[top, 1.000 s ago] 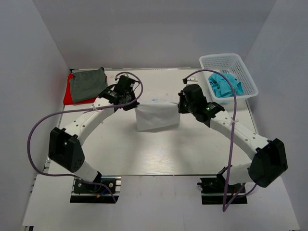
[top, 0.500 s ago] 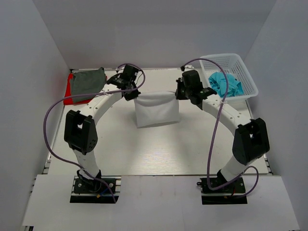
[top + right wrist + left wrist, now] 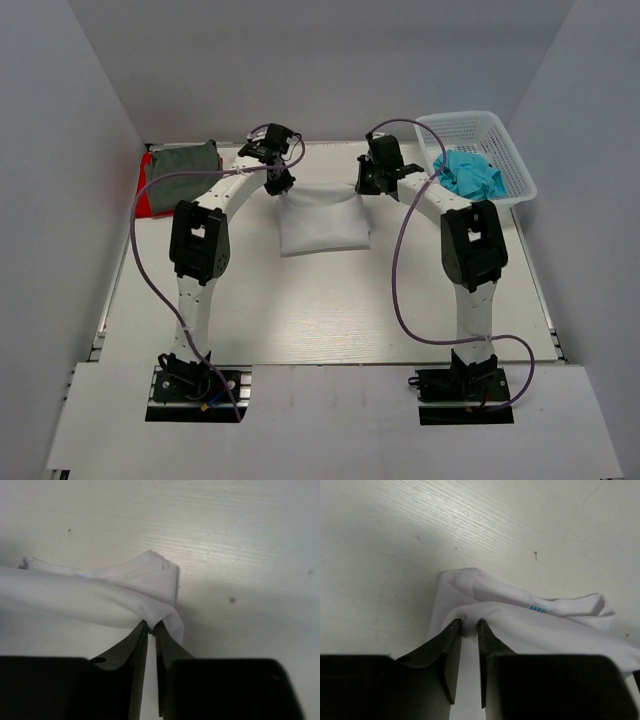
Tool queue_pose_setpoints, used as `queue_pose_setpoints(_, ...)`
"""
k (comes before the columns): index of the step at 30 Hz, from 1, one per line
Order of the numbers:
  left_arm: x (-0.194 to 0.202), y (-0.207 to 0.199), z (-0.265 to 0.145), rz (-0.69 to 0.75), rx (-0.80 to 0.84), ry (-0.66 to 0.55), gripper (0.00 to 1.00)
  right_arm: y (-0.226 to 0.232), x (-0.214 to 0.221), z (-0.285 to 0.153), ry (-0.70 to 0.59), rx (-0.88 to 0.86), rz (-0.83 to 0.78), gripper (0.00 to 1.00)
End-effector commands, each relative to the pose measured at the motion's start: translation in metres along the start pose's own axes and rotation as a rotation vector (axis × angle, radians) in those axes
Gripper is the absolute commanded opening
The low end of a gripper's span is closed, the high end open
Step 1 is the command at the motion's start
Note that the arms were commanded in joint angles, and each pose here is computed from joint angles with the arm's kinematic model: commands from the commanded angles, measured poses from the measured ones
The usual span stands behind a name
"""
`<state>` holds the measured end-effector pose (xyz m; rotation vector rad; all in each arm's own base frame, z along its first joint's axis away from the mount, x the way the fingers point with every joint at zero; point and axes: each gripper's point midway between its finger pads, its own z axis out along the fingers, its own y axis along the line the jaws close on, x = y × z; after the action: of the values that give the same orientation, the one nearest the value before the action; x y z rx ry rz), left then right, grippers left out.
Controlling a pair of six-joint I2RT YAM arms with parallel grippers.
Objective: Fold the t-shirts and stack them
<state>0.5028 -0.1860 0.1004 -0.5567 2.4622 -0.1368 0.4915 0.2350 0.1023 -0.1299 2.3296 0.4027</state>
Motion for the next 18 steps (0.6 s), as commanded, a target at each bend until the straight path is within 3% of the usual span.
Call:
queue_pose_setpoints(1,-0.035,-0.005,0.001,-0.044,0.028,-0.05,0.36,0.003,-0.031,0.02,-0.068,-0.036,0.017,0.21)
queue_pose_setpoints(2,-0.026,-0.001,0.01,-0.034,-0.001,-0.019,0.67,0.003,-0.042,0.024,-0.095,-0.04,0.006,0.5)
queue_pose_setpoints(3,-0.034,0.002,0.012,-0.036,-0.001,-0.029,0.77,0.009,-0.047,0.028,-0.115,-0.086,-0.009,0.83)
queue_pose_setpoints(4,-0.048,-0.006,0.008,-0.028,0.04,-0.057,0.87,0.01,-0.053,0.029,-0.131,-0.098,-0.014,0.9)
queue_pose_setpoints(6,-0.061,-0.016,0.001,0.025,0.085,-0.092,0.98,0.019,-0.065,0.026,-0.153,-0.149,-0.056,0.9)
queue_pose_setpoints(11,-0.061,-0.012,-0.026,0.08,0.127,-0.103,1.0,0.038,-0.074,-0.007,-0.193,-0.224,-0.069,0.9)
queue_pose_setpoints(12,-0.059,-0.011,-0.03,0.089,0.141,-0.108,1.0,0.03,-0.046,-0.003,-0.135,-0.21,-0.049,0.9)
queue_pose_setpoints(14,-0.024,0.0,-0.024,0.12,0.143,-0.037,1.0,0.038,-0.054,-0.029,-0.173,-0.244,-0.035,0.9)
queue_pose_setpoints(15,-0.026,-0.001,-0.035,0.132,0.175,-0.055,1.0,0.028,-0.027,-0.024,-0.121,-0.227,-0.022,0.9)
queue_pose_setpoints(16,-0.005,0.006,-0.029,0.159,0.167,-0.014,1.0,0.034,-0.037,-0.045,-0.16,-0.243,-0.025,0.9)
queue_pose_setpoints(18,0.021,0.013,-0.022,0.237,0.181,0.039,1.0,0.031,-0.017,-0.055,-0.151,-0.254,-0.02,0.9)
